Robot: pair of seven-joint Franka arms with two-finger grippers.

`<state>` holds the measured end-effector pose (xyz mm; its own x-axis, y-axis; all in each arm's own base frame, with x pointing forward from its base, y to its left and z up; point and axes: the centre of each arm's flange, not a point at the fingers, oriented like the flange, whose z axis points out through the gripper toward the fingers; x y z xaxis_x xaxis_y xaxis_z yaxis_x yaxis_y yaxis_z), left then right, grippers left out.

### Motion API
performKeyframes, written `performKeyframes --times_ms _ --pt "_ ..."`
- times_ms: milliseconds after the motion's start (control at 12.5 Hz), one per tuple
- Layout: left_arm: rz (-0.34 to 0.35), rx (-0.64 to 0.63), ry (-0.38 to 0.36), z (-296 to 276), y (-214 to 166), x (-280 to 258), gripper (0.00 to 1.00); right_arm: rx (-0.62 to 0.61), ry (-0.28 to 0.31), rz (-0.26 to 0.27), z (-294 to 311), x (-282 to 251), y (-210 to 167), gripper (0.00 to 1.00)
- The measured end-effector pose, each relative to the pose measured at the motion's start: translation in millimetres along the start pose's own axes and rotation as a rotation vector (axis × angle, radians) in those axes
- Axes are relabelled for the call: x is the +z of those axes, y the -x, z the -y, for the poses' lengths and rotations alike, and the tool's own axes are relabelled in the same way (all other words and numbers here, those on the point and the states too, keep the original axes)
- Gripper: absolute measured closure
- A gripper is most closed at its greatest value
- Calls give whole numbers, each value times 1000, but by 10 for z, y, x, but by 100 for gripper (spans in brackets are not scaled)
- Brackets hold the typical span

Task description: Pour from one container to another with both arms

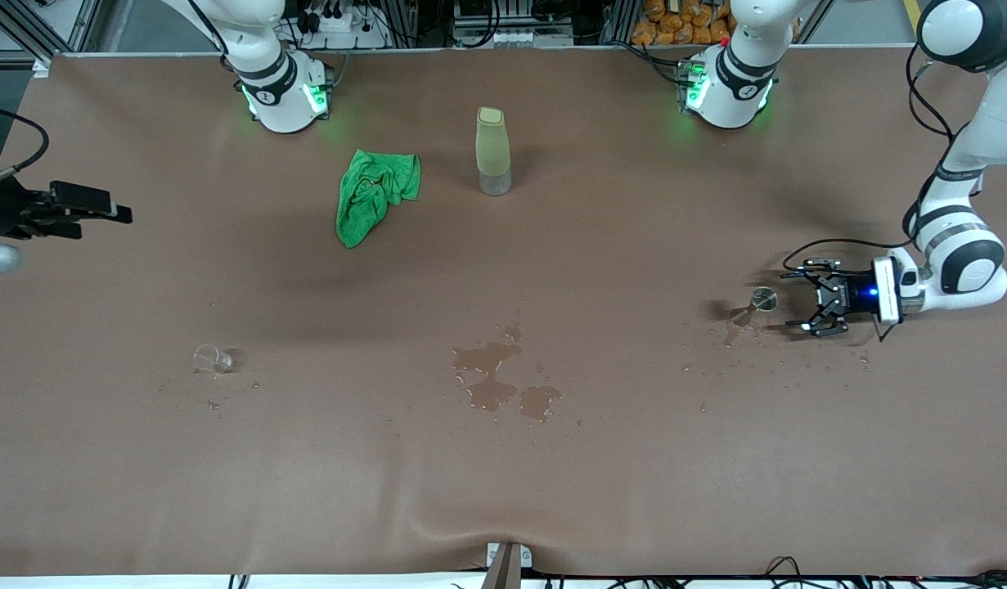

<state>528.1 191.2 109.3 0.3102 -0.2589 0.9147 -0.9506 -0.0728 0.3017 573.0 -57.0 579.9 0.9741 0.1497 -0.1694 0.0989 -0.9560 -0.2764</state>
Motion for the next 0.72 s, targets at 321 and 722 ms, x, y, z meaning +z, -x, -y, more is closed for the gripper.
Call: performKeyframes --times_ms 321,722 --pt "76 -84 -42 -29 -339 -415 0 -16 119 -105 78 -126 -56 0" --pt "195 -242 -114 -213 -1187 -898 0 -25 207 -229 161 235 93 0"
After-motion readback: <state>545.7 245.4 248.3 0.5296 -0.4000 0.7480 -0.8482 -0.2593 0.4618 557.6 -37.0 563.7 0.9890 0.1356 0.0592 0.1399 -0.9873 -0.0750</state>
